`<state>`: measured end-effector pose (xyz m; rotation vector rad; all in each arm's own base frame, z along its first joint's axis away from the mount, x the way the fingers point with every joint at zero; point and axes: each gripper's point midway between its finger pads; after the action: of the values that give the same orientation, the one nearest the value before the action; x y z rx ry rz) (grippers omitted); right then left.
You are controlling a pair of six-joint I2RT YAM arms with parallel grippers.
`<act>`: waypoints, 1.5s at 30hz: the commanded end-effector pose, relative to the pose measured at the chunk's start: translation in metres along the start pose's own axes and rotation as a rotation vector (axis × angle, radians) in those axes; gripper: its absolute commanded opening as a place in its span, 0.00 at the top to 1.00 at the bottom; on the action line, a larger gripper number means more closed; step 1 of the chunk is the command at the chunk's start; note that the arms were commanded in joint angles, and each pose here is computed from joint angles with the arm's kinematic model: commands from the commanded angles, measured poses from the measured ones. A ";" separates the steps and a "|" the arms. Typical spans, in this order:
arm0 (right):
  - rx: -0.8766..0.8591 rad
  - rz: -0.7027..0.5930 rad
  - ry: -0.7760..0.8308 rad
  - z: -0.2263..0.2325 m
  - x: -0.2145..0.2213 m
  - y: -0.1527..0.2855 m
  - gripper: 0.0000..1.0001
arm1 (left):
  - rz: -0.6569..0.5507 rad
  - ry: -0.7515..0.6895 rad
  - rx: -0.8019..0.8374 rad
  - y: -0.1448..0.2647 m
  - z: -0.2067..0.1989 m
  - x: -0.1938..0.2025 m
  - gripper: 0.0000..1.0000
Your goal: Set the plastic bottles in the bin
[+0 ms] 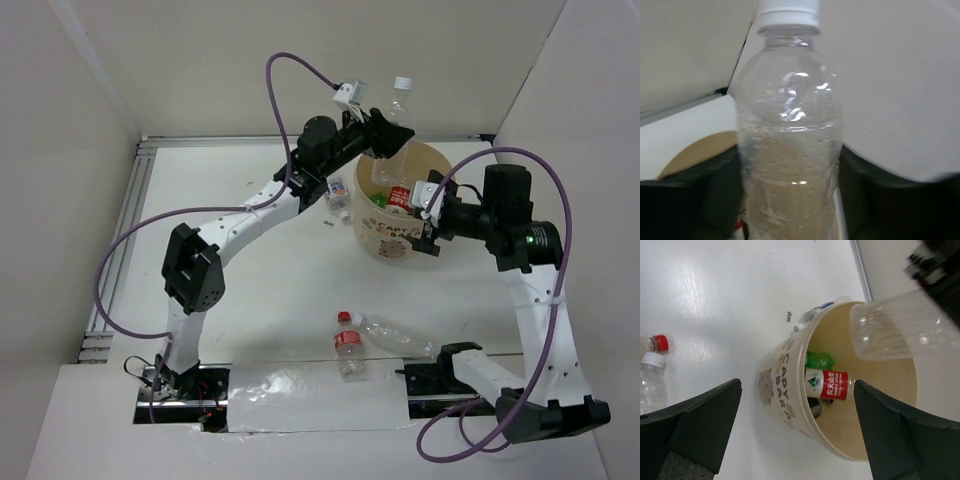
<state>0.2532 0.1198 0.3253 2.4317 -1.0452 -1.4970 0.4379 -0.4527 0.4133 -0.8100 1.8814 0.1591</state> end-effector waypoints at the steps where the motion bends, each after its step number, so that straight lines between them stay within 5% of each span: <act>1: 0.114 0.019 -0.064 -0.013 -0.002 0.011 0.00 | 0.018 -0.007 -0.018 -0.008 0.012 0.015 0.24; 2: 0.108 0.023 -0.072 -0.009 -0.002 0.014 0.01 | 0.024 -0.005 -0.021 -0.011 0.016 0.020 0.01; 7: -0.133 -0.002 -0.154 0.046 0.009 0.002 0.25 | -0.008 -0.054 0.010 -0.017 -0.004 -0.005 0.00; 10: -0.255 0.025 -0.199 0.078 0.031 -0.005 0.57 | -0.076 -0.128 0.000 -0.005 -0.017 -0.050 0.00; 12: -0.284 0.046 -0.180 0.089 0.041 -0.007 0.59 | -0.091 -0.163 -0.037 0.010 -0.012 -0.067 0.00; 17: -0.408 0.059 -0.166 0.126 0.052 -0.014 0.31 | -0.064 -0.270 -0.167 0.105 -0.012 -0.083 0.00; 19: -0.486 0.103 -0.190 0.146 0.064 -0.023 0.29 | -0.050 -0.278 -0.236 0.145 -0.001 -0.075 0.00; 20: -0.509 0.124 -0.203 0.152 0.069 -0.026 0.29 | 0.047 -0.267 -0.300 0.171 0.023 -0.032 0.00; 21: -0.515 0.174 -0.209 0.157 0.077 -0.029 0.28 | 0.009 -0.257 -0.302 0.201 0.009 -0.047 0.00; 27: -0.611 0.399 -0.222 0.202 0.102 -0.070 0.23 | 0.250 -0.046 -0.450 0.312 0.027 0.070 0.00; 31: -0.707 0.562 -0.197 0.229 0.109 -0.087 0.19 | 0.410 0.071 -0.506 0.349 0.011 0.131 0.00; 38: -0.762 0.775 -0.240 0.251 0.135 -0.094 0.02 | 0.495 0.111 -0.559 0.371 -0.010 0.166 0.00; 45: -0.701 0.935 -0.217 0.262 0.167 -0.094 0.06 | 0.532 0.175 -0.680 0.403 -0.003 0.185 0.00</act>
<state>0.1225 0.1599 0.0385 1.0813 -1.0601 -1.4461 0.1480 -0.2485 0.1588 -0.6144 2.1763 1.0841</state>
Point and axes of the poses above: each gripper's point midway between its finger pads, its own y axis back along the fingers, its own z axis along the line the jaws close on, x = y × z, and after that the axes turned 1 degree about -y, right-handed
